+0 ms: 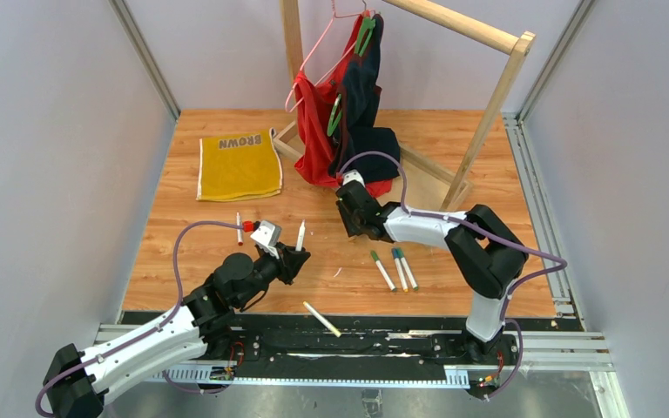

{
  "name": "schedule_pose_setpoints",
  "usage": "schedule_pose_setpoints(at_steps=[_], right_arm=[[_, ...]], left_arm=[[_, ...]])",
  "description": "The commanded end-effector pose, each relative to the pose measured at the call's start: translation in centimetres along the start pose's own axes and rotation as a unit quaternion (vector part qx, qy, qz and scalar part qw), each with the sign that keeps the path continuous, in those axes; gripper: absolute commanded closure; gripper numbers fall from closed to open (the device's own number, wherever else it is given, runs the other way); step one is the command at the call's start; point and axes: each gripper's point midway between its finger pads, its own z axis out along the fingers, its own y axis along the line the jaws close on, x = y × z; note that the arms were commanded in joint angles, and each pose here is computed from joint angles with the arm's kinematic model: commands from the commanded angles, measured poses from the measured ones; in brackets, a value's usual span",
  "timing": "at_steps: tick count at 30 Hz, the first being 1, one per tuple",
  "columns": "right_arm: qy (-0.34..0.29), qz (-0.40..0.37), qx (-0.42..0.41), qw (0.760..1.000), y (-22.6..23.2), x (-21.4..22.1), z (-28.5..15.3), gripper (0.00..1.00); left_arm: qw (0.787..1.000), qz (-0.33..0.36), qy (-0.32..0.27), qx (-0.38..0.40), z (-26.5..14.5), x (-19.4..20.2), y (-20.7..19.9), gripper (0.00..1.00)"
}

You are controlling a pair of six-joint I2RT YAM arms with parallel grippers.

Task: Insert the pens into the pen caps
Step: Insert the pen cap onto the pen.

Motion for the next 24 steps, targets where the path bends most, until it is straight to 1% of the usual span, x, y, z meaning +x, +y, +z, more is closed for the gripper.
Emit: schedule_pose_setpoints(at_steps=[1, 10, 16, 22, 24], right_arm=[[0.005, 0.013, 0.021, 1.0, -0.37, -0.42, 0.43, 0.59], [0.033, 0.017, 0.029, 0.999, -0.22, 0.1, 0.77, 0.64], [0.043, 0.008, 0.026, 0.999, 0.27, 0.2, 0.94, 0.73], [0.055, -0.006, 0.026, 0.998, 0.51, 0.23, 1.06, 0.75], [0.059, -0.011, 0.025, 0.998, 0.56, 0.29, 1.08, 0.79]], left_arm=[[1.0, -0.005, -0.014, 0.001, -0.02, -0.8, -0.13, 1.0], [1.0, -0.007, -0.018, 0.005, -0.23, -1.05, -0.26, 1.0], [1.0, -0.007, -0.021, 0.005, -0.36, -1.15, -0.23, 1.0], [1.0, -0.007, -0.02, 0.006, -0.37, -1.2, -0.3, 1.0], [1.0, -0.007, -0.021, 0.006, -0.38, -1.2, -0.3, 1.0]])
